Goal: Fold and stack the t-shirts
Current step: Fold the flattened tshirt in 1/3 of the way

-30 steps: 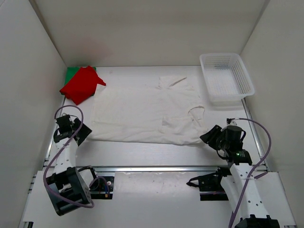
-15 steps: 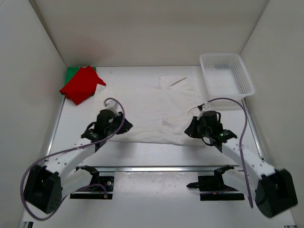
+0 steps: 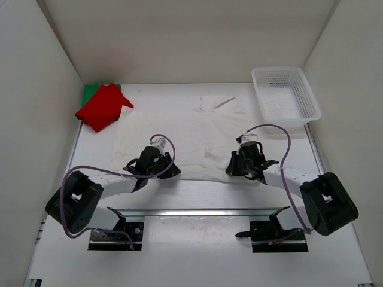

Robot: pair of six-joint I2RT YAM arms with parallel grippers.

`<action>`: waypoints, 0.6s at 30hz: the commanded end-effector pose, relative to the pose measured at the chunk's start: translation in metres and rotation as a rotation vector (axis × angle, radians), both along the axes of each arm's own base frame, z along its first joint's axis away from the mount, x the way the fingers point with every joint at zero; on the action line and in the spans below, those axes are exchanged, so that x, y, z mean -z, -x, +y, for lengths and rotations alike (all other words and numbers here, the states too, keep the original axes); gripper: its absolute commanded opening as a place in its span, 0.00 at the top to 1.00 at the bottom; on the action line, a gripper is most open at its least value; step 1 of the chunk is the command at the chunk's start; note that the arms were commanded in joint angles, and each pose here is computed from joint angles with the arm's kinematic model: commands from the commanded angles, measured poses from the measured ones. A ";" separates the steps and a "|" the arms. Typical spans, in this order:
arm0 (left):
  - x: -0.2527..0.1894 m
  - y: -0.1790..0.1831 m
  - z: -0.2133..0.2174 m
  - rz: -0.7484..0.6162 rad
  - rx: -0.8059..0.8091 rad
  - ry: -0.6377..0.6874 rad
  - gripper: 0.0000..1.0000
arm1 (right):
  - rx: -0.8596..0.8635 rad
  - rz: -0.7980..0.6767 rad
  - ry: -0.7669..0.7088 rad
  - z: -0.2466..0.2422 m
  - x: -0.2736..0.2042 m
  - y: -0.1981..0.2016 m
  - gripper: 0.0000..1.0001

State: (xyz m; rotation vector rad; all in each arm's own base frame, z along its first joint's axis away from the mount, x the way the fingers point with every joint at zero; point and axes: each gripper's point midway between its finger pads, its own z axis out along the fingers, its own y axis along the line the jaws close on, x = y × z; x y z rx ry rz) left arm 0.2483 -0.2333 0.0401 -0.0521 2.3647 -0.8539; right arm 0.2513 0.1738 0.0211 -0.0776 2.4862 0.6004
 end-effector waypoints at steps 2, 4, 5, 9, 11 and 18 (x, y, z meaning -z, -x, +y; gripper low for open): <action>0.028 0.024 0.026 0.063 -0.030 -0.006 0.67 | 0.027 0.002 0.040 -0.011 0.011 0.014 1.00; 0.036 0.036 0.034 0.082 -0.035 -0.013 0.65 | 0.030 0.021 0.016 -0.015 0.007 0.020 1.00; 0.038 0.040 0.037 0.081 -0.042 -0.023 0.64 | 0.023 0.020 0.006 -0.016 0.003 0.020 0.92; 0.013 0.034 0.031 0.024 -0.049 0.034 0.60 | -0.013 -0.096 -0.021 -0.004 -0.048 -0.010 0.76; -0.008 0.026 0.025 -0.033 -0.043 0.055 0.60 | -0.040 -0.156 -0.051 0.009 -0.068 -0.023 0.79; -0.031 0.017 0.022 -0.084 -0.045 0.116 0.60 | -0.235 -0.171 -0.167 0.083 -0.080 -0.046 1.00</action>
